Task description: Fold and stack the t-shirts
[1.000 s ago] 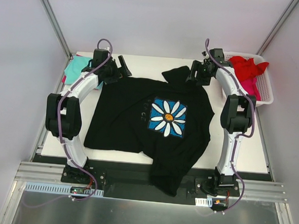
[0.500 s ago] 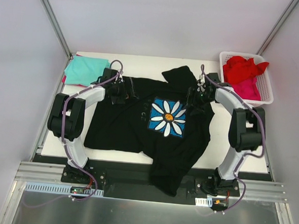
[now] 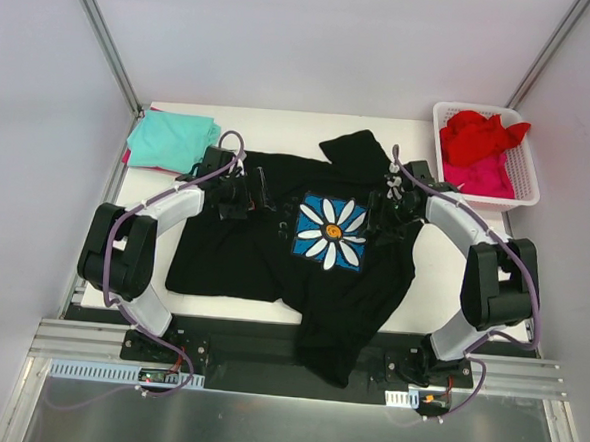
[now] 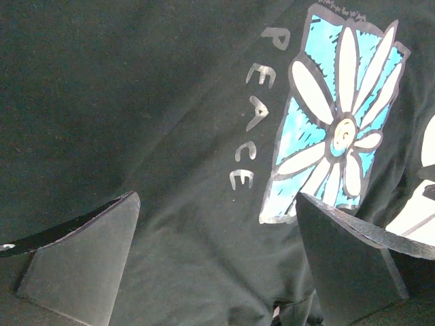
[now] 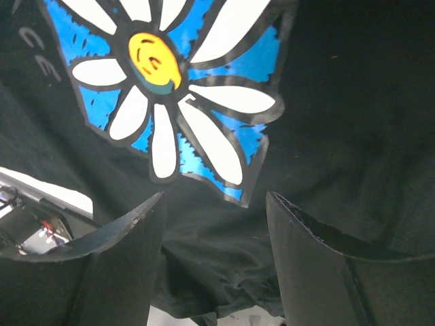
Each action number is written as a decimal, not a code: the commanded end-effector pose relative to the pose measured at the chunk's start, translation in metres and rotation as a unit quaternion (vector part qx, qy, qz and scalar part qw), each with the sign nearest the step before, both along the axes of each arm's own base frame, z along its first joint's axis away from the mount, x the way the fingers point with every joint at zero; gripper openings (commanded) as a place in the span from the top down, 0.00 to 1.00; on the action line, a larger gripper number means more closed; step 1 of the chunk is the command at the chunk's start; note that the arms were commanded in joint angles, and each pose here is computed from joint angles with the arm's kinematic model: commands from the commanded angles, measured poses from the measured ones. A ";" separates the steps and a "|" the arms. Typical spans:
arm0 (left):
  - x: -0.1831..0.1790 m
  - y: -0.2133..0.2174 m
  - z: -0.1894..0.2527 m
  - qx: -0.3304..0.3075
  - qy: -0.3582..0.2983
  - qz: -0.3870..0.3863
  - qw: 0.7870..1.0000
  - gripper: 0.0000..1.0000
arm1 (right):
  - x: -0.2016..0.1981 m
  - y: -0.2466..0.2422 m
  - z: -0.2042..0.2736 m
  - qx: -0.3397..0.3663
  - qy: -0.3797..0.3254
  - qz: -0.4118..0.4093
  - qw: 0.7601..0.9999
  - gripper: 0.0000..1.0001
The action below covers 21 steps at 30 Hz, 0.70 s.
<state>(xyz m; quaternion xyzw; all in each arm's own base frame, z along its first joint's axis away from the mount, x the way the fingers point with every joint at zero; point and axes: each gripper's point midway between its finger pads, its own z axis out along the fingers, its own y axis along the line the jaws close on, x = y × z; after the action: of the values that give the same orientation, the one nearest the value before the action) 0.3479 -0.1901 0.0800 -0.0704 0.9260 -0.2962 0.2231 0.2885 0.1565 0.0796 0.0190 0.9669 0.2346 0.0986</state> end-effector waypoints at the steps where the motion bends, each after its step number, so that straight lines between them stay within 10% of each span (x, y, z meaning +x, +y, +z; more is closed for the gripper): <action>1: 0.011 0.002 0.014 0.018 -0.026 0.000 0.999 0.01 | 0.018 -0.026 0.010 -0.032 -0.031 -0.050 0.998 0.37; 21: -0.026 0.009 0.027 0.022 -0.022 -0.002 1.000 0.01 | -0.052 -0.118 -0.025 -0.178 0.034 -0.134 0.974 0.34</action>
<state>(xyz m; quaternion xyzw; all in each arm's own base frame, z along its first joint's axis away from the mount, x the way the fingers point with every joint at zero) 0.3308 -0.1821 0.0958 -0.0682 0.9288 -0.2780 0.2352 0.2495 0.0479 0.0575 0.1336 0.9834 0.0632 0.1048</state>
